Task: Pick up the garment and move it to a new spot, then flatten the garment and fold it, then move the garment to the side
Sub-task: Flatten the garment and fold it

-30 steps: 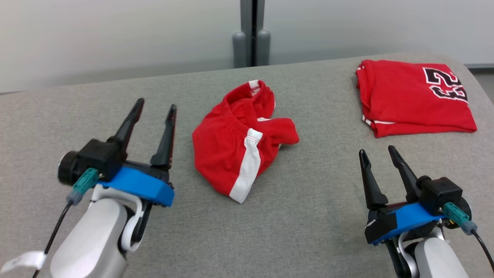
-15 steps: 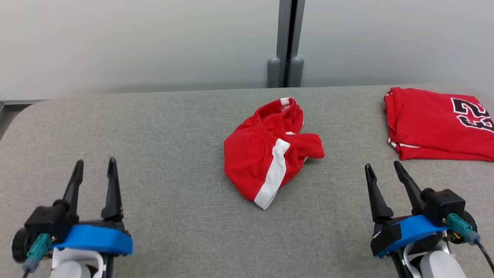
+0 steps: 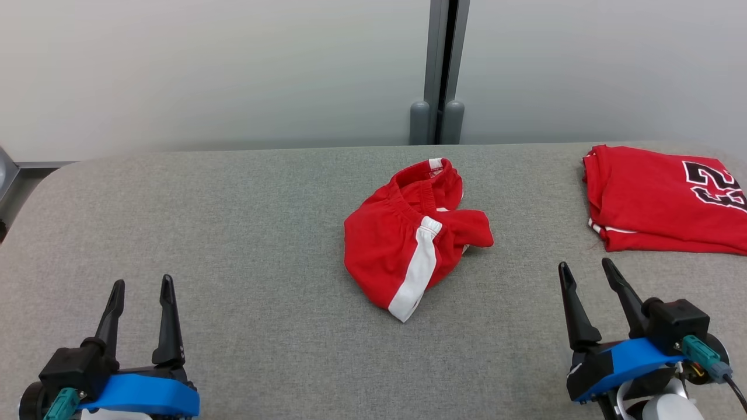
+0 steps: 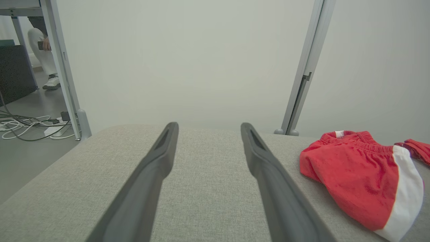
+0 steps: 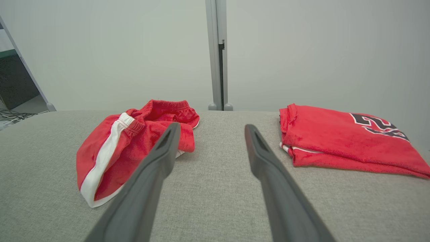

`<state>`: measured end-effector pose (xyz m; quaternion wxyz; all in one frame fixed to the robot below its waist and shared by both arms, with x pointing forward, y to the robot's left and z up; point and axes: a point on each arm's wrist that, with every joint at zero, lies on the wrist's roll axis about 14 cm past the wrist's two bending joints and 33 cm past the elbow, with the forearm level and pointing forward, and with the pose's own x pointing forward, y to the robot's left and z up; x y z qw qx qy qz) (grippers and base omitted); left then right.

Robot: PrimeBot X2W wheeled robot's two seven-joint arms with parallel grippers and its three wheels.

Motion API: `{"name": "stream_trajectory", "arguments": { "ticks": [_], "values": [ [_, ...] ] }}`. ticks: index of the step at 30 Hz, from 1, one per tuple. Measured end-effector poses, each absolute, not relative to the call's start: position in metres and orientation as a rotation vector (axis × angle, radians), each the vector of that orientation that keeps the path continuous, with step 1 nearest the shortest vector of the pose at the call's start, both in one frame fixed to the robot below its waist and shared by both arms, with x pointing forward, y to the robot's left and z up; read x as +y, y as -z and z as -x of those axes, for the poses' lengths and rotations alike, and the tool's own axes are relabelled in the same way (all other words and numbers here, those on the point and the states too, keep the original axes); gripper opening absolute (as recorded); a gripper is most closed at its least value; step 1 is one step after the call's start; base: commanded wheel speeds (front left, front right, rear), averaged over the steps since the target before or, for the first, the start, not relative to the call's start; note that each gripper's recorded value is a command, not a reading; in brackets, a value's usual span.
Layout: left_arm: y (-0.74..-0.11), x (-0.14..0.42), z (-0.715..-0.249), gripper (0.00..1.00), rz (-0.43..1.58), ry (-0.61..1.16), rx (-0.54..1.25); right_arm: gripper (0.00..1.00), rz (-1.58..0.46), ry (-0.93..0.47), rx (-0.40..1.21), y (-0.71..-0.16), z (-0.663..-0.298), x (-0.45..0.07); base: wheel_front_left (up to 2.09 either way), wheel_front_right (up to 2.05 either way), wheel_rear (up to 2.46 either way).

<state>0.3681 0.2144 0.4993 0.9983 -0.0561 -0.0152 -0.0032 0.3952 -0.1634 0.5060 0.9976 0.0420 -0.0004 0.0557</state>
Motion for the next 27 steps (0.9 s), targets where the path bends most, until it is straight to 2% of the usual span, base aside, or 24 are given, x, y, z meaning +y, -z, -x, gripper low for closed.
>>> {"name": "stream_trajectory", "arguments": {
  "ticks": [22, 27],
  "values": [
    [-0.496, 0.215, -0.368, 1.0, 0.104, 0.008, -0.03, 1.0, -0.084, -0.093, 0.012, -0.503, -0.389, -0.17, 0.0, 0.0, 0.0],
    [-0.495, 0.216, -0.368, 1.0, 0.102, 0.005, -0.025, 1.0, -0.081, -0.14, 0.0, -0.508, -0.396, -0.154, 0.0, 0.0, 0.0]
  ]
}}
